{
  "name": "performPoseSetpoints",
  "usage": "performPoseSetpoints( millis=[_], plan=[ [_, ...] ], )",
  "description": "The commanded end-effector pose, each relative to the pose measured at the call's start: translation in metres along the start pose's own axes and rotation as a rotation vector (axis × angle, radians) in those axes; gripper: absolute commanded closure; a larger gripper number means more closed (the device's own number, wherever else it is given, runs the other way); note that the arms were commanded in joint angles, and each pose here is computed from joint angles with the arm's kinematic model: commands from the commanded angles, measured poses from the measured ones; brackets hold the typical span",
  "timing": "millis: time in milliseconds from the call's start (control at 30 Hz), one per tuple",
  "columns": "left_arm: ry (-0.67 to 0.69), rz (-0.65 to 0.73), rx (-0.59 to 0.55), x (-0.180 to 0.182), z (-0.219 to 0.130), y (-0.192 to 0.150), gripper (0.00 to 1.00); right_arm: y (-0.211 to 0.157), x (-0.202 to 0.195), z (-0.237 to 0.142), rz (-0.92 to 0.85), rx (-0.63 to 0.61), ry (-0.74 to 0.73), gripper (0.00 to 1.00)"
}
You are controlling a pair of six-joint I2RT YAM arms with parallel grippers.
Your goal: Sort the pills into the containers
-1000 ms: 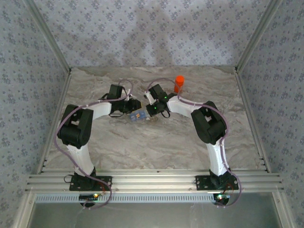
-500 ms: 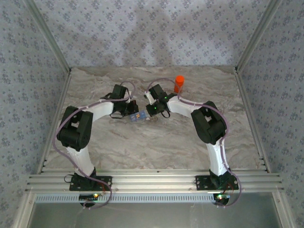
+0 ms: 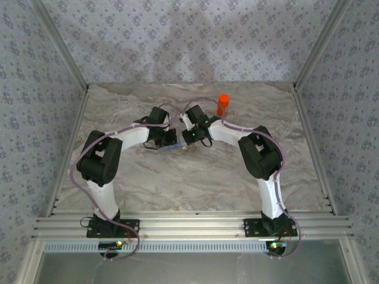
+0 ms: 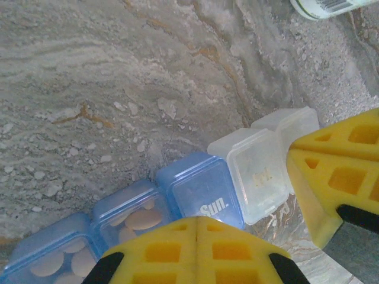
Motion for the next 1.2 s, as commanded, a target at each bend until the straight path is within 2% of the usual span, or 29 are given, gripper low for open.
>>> performPoseSetpoints(
  millis=[0, 233, 367, 600, 867, 1067, 1167],
  plan=[
    [0.129, -0.059, 0.097, 0.029, 0.020, -0.028, 1.00, -0.027, -0.015, 0.016, 0.030, 0.114, -0.041, 0.89],
    [0.057, -0.012, -0.079, -0.002, -0.036, 0.019, 1.00, -0.026, -0.015, 0.016, 0.032, 0.114, -0.041, 0.89],
    [0.051, -0.006, -0.115, -0.007, -0.049, 0.032, 1.00, -0.026, -0.015, 0.017, 0.035, 0.111, -0.039, 0.89],
    [0.033, -0.024, -0.099, -0.004, -0.040, 0.031, 1.00, -0.026, -0.017, 0.017, 0.036, 0.116, -0.040, 0.89],
    [0.034, -0.025, -0.041, -0.006, -0.023, 0.008, 1.00, -0.026, -0.017, 0.018, 0.037, 0.116, -0.036, 0.89],
    [0.087, -0.079, 0.009, 0.021, 0.001, -0.009, 1.00, -0.026, -0.018, 0.018, 0.033, 0.121, -0.038, 0.89],
    [0.065, -0.091, 0.027, 0.021, 0.009, -0.010, 1.00, -0.026, -0.019, 0.018, 0.034, 0.125, -0.041, 0.89]
  ],
)
Point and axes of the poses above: each hand's point on the last joint's axis, 136 mm out from that joint toward the fingers, its own z axis out along the fingers, its own x axis along the line the jaws close on, y = z × x, the point moved 8 cm from there along -z, back along the fingers, and after that the axes turned 15 degrees about z, right-handed, at the moved point
